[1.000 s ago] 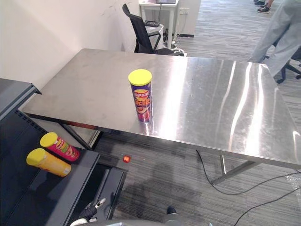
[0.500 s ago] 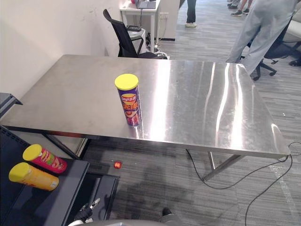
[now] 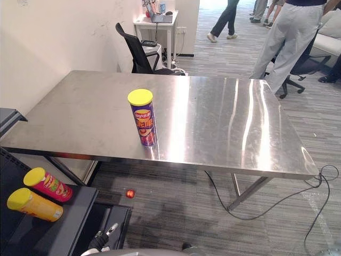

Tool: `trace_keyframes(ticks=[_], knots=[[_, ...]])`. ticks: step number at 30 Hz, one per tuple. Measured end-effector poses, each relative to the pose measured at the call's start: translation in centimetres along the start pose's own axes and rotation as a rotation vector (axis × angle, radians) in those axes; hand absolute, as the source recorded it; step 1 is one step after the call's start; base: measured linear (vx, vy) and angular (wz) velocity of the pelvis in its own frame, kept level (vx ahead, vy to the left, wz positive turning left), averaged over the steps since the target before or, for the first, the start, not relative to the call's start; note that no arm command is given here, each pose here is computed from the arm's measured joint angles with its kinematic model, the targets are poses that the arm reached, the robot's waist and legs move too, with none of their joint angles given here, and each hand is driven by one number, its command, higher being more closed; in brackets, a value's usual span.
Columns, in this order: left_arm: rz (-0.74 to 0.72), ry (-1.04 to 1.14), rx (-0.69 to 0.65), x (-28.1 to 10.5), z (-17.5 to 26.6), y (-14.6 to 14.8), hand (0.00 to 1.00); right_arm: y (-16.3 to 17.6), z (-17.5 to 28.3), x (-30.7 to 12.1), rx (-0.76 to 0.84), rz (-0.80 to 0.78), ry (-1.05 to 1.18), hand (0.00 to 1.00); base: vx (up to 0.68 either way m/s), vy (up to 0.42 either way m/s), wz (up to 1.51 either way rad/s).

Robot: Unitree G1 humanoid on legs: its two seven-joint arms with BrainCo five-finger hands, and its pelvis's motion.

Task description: Put the gum and the chips on the shelf.

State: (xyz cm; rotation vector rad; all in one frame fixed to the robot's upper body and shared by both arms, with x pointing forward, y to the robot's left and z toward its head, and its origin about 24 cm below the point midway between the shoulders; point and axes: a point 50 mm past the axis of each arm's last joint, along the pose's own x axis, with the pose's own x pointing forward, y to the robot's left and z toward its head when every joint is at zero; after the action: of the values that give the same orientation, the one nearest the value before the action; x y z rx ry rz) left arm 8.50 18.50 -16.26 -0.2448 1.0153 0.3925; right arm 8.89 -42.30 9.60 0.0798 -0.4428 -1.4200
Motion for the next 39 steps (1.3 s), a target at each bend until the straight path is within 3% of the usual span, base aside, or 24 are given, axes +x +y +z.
trace_keyframes(ticks=[5,14,32,39], knots=[[-0.035,-0.005,0.061,0.0,0.1,-0.6,0.0,5.6,1.3,-3.1,-0.037,0.308,-0.087,0.0,-0.01,-0.051,0.14],[-0.039,-0.018,0.07,0.0,0.3,-0.6,0.0,9.3,1.8,-6.2,-0.028,0.638,-0.107,0.0,-0.01,-0.036,0.26],[-0.04,-0.054,0.173,0.1,1.3,0.8,0.0,13.2,2.6,-12.9,0.123,1.186,-0.062,0.0,-0.02,-0.015,0.08],[-0.038,-0.06,0.211,0.2,1.5,1.3,0.0,14.4,2.9,-14.5,0.161,1.281,-0.056,0.0,-0.01,-0.017,0.02]])
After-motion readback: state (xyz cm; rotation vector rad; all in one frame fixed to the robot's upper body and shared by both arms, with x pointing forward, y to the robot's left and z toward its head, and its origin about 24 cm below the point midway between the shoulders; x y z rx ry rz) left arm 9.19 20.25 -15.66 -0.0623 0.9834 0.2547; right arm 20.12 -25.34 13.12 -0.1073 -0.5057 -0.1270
